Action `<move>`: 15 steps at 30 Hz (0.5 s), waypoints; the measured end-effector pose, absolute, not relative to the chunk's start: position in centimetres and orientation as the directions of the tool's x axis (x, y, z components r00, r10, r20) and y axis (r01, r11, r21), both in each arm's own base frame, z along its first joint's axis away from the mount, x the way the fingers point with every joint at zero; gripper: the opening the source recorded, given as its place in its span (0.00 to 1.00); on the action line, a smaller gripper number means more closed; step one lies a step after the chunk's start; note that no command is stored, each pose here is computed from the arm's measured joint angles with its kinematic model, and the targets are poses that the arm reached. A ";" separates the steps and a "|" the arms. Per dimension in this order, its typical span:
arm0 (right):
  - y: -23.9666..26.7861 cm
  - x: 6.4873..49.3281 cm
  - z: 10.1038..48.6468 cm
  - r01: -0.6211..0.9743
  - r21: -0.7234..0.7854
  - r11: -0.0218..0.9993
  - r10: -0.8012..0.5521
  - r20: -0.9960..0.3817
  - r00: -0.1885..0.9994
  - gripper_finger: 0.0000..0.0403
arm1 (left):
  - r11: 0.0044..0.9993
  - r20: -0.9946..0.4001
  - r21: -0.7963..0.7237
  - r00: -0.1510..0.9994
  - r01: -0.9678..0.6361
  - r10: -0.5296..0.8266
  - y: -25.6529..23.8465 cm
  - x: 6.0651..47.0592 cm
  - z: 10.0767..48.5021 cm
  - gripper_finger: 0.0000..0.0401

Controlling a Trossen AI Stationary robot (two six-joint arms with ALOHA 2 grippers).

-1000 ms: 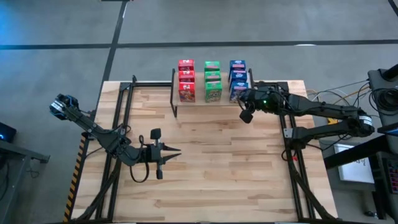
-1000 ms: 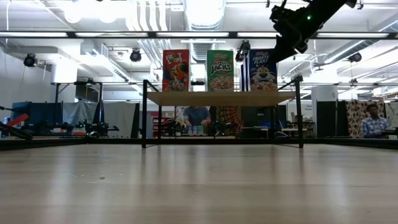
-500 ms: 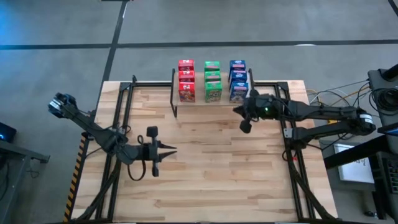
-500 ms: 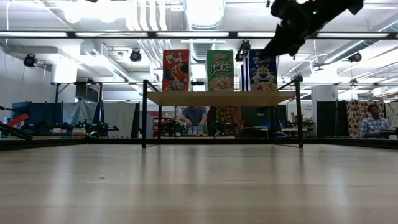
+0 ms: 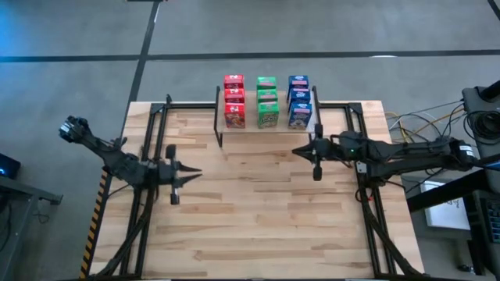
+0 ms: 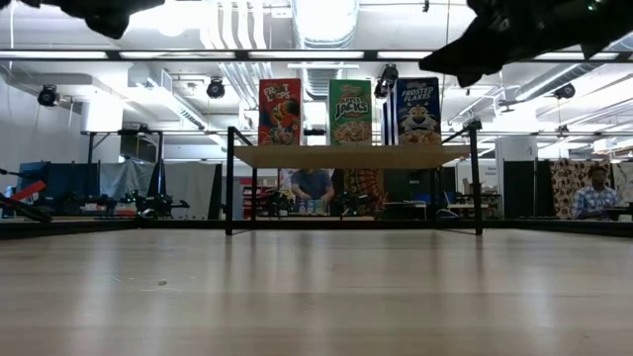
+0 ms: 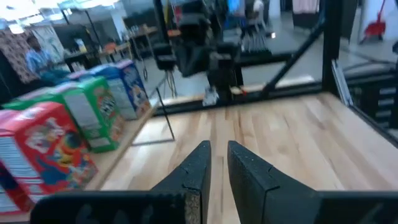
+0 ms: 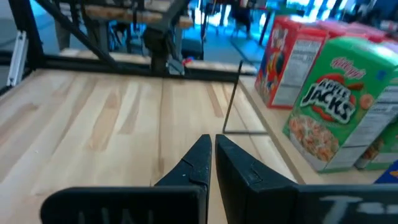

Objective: Stack cereal on shelf
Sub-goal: Return to Home Position

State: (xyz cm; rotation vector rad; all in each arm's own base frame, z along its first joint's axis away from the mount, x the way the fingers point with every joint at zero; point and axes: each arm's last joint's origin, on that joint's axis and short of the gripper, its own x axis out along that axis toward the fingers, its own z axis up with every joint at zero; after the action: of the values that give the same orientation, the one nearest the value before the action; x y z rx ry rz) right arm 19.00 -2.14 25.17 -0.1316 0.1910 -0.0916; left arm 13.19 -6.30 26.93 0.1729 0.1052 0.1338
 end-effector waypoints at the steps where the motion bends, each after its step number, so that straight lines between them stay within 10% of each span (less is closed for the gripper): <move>1: -2.1 18.7 25.0 0.080 -0.143 0.987 -0.103 -0.167 0.981 0.03 | 0.976 -0.071 0.175 0.987 -0.129 0.143 -6.0 12.7 26.8 0.09; 15: -1.5 15.7 23.1 0.030 -0.145 0.989 -0.026 0.024 0.999 0.03 | 0.976 0.143 0.103 0.974 -0.193 0.177 -2.7 8.1 25.6 0.09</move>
State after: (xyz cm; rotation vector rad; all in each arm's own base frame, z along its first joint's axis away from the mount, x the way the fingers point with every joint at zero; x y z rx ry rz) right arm 15.72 -1.54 23.05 -0.1463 -0.0223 -0.0280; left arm 8.10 -2.69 25.57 0.1165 -0.1337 0.1869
